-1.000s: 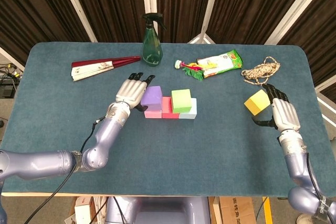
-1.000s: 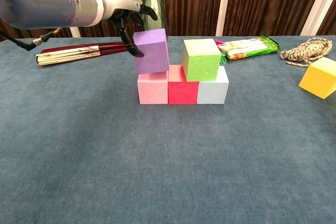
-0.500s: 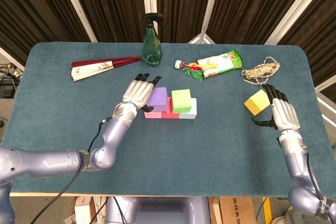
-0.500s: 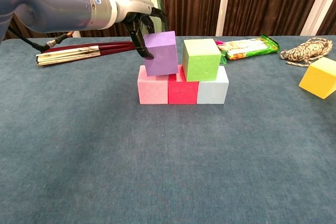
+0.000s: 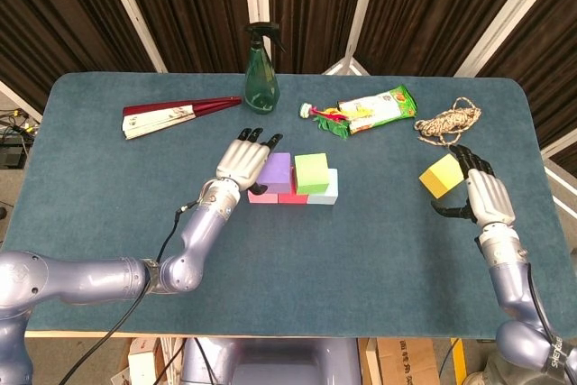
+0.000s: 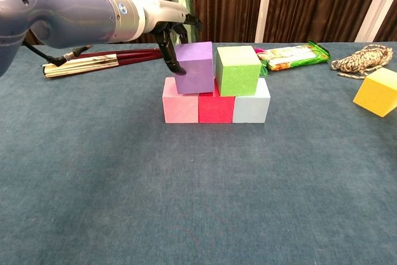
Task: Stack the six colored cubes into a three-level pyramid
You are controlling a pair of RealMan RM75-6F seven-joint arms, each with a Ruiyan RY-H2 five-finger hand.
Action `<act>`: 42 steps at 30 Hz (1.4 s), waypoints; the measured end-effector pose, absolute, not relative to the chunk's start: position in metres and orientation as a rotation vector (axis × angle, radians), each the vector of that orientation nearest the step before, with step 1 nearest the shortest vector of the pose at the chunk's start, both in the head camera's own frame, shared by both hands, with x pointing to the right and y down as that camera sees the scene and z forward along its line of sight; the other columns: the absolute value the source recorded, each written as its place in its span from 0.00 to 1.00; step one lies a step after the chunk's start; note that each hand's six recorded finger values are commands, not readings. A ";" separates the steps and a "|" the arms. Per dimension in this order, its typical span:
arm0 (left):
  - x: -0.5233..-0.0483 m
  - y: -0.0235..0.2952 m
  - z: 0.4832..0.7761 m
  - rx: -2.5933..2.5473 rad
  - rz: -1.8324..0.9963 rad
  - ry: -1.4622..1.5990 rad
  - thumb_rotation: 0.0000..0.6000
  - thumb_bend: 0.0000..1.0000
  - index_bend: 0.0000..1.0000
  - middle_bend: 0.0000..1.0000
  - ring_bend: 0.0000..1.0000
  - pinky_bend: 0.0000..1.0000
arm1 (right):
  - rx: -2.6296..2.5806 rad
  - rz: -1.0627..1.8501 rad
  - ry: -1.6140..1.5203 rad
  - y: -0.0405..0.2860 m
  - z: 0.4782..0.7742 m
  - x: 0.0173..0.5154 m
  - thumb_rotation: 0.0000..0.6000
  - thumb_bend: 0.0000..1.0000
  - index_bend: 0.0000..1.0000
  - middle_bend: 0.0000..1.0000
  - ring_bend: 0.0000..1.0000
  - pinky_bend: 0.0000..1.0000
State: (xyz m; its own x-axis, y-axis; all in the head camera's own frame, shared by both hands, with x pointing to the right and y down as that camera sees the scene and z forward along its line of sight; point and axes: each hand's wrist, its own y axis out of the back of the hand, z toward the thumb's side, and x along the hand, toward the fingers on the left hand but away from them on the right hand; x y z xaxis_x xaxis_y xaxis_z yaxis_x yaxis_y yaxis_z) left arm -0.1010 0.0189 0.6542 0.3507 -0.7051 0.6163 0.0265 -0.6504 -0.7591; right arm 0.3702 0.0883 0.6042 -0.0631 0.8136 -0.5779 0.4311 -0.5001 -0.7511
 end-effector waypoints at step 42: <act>-0.095 0.020 0.664 -1.934 -1.362 0.597 1.00 0.36 0.01 0.34 0.04 0.02 | -1.890 1.598 -1.332 0.090 0.607 0.372 1.00 0.27 0.00 0.00 0.00 0.01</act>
State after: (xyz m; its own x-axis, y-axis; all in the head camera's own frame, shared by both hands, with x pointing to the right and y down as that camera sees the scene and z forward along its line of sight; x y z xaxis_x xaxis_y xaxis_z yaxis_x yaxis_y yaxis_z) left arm -0.0948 0.0205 0.6637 0.3443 -0.7029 0.6224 0.0182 -0.6578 -0.7529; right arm 0.3717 0.0896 0.6075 -0.0661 0.8046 -0.5901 0.4350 -0.5090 -0.7428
